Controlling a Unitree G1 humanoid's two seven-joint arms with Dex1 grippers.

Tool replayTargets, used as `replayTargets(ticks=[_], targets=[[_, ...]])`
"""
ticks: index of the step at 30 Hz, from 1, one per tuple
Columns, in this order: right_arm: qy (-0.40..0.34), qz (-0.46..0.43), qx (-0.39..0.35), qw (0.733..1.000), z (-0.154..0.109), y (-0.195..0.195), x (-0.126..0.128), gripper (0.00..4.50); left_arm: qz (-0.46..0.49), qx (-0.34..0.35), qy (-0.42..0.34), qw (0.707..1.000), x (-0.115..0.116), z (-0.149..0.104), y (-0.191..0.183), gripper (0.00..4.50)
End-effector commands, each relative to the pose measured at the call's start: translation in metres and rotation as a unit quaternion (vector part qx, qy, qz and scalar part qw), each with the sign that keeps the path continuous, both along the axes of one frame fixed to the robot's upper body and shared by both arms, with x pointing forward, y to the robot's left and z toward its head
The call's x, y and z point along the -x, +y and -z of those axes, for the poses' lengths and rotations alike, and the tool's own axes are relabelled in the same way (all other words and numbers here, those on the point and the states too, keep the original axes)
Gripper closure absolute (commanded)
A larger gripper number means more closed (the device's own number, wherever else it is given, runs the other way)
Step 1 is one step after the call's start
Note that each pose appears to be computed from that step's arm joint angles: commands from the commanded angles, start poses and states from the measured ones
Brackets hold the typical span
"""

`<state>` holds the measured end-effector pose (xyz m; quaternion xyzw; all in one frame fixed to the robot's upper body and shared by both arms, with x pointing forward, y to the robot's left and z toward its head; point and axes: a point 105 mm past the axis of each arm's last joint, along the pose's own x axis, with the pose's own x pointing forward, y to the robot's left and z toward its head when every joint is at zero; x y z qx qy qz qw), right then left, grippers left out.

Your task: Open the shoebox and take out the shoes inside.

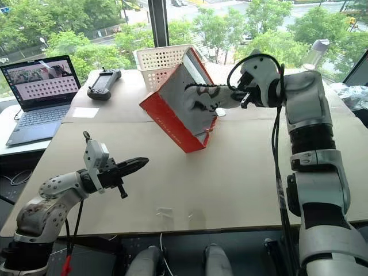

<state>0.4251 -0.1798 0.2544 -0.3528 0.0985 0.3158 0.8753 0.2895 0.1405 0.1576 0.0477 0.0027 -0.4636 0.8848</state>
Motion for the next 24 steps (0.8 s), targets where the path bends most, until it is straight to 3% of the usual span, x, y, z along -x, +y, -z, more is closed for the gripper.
replayTargets(ticks=[1, 6, 9, 13, 17, 21, 24], targets=[[-0.041, -0.001, -0.005, 0.999, -0.027, 0.001, 0.011, 3.74, 0.006, -0.001, -0.019, 1.000, 0.000, -0.006, -0.002, 4.50], [-0.040, 0.074, -0.063, 0.994, -0.033, -0.032, 0.011, 3.74, 0.002, -0.002, -0.018, 1.000, 0.000, -0.004, -0.001, 4.50], [-0.045, 0.123, -0.138, 0.982, -0.048, -0.057, 0.015, 3.74, 0.001, -0.001, -0.017, 1.000, 0.000, -0.004, -0.002, 4.50], [-0.035, 0.180, -0.199, 0.963, -0.047, -0.085, 0.023, 3.74, 0.001, -0.001, -0.016, 1.000, 0.000, -0.002, -0.002, 4.50], [0.005, 0.255, -0.303, 0.918, -0.031, -0.116, 0.038, 3.74, 0.001, 0.000, -0.014, 1.000, 0.002, -0.001, -0.002, 4.50], [0.086, 0.310, -0.437, 0.840, 0.002, -0.127, 0.057, 3.74, 0.003, -0.001, -0.010, 1.000, 0.003, 0.001, -0.003, 4.50], [0.135, 0.331, -0.482, 0.800, 0.025, -0.120, 0.065, 3.74, 0.004, 0.001, -0.008, 1.000, 0.004, 0.002, -0.003, 4.50]])
